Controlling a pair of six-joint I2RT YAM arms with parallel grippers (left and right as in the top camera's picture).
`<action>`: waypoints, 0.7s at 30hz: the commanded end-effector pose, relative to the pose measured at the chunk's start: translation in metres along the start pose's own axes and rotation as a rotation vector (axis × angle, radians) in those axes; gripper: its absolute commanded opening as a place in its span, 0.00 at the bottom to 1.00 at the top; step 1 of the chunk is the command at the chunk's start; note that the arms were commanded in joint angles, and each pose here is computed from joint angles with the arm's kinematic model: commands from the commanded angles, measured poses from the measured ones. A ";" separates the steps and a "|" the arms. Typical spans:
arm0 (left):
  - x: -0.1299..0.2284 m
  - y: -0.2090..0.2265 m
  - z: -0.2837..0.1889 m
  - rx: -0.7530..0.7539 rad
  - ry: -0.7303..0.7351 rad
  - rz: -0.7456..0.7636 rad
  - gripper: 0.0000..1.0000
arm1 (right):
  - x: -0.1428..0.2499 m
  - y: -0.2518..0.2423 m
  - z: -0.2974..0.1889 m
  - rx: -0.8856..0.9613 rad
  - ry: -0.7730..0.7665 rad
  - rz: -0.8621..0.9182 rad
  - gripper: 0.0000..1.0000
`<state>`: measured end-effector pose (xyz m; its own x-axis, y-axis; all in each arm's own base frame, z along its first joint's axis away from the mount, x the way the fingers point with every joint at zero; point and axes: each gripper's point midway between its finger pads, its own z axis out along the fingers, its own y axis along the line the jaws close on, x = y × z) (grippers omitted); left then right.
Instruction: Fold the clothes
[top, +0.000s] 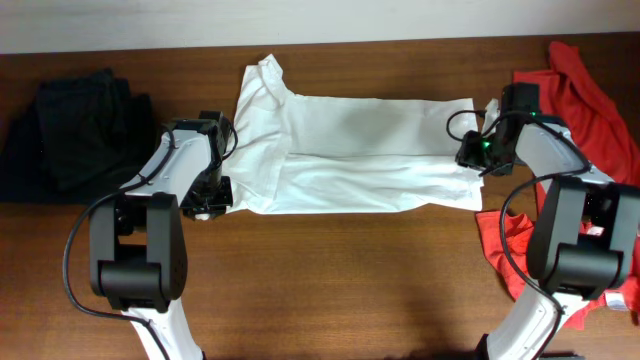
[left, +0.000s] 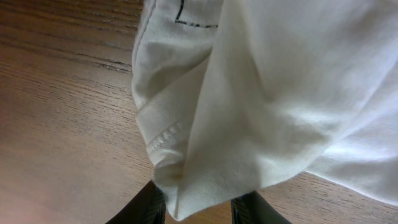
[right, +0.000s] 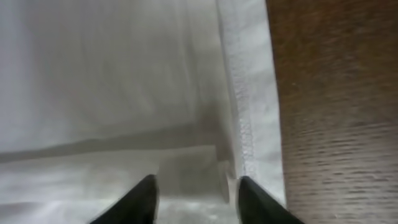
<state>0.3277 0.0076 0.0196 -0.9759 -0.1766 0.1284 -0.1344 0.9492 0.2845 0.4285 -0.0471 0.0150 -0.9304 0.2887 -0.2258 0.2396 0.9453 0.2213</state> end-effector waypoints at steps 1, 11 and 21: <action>0.000 0.002 0.003 -0.008 0.004 -0.016 0.34 | 0.003 0.004 0.008 -0.015 0.017 0.007 0.39; -0.001 0.001 0.003 -0.007 0.001 -0.016 0.34 | -0.039 0.009 -0.016 -0.029 -0.100 0.035 0.04; -0.002 0.001 0.003 -0.006 -0.003 -0.017 0.34 | -0.086 0.008 -0.075 0.029 -0.194 0.036 0.75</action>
<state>0.3302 0.0074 0.0191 -0.9772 -0.1765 0.1182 -0.1374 0.9495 0.2820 0.4976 -0.0665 0.1040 -0.8480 0.3317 -0.4133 0.2491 0.9379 0.2414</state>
